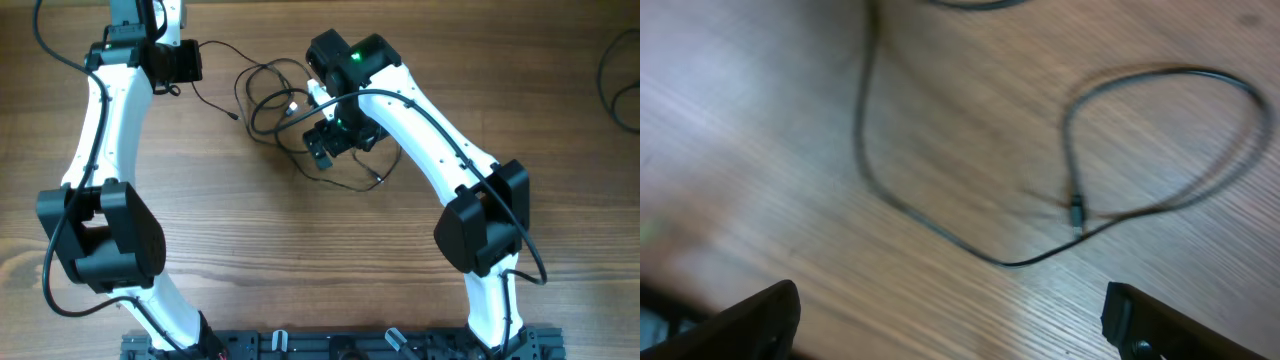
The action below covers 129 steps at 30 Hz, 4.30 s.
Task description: Untangle cables
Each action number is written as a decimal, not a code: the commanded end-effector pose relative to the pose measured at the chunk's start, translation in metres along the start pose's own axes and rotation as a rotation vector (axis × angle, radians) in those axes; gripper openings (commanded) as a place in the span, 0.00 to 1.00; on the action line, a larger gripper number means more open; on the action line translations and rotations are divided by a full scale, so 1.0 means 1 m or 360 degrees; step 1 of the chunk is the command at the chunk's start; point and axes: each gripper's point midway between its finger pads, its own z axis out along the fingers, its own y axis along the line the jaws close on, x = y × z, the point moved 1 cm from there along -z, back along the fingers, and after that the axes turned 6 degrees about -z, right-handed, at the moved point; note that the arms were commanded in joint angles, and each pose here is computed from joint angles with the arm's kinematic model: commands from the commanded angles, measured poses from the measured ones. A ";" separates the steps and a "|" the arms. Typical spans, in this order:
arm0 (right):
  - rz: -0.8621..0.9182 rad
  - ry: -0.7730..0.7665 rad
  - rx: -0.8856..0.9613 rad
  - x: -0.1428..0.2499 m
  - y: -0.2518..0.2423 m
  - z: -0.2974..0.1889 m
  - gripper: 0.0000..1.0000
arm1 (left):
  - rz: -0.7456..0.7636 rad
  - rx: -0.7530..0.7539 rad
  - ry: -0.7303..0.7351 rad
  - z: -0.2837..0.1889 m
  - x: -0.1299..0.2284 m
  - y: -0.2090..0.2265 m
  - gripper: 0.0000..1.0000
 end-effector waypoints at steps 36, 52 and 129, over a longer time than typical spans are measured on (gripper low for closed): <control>-0.0350 0.0022 -0.0194 0.010 0.011 0.076 0.98 | 0.0025 0.0033 -0.0034 -0.008 -0.004 -0.006 0.05; -0.0381 -0.0062 -0.0174 0.000 0.008 0.089 0.43 | 0.0025 0.0033 -0.0035 -0.008 -0.005 -0.006 0.05; 0.1000 -0.1120 0.0587 -0.037 -0.162 -0.114 0.04 | 0.0207 0.0477 0.0067 -0.008 0.018 -0.107 0.70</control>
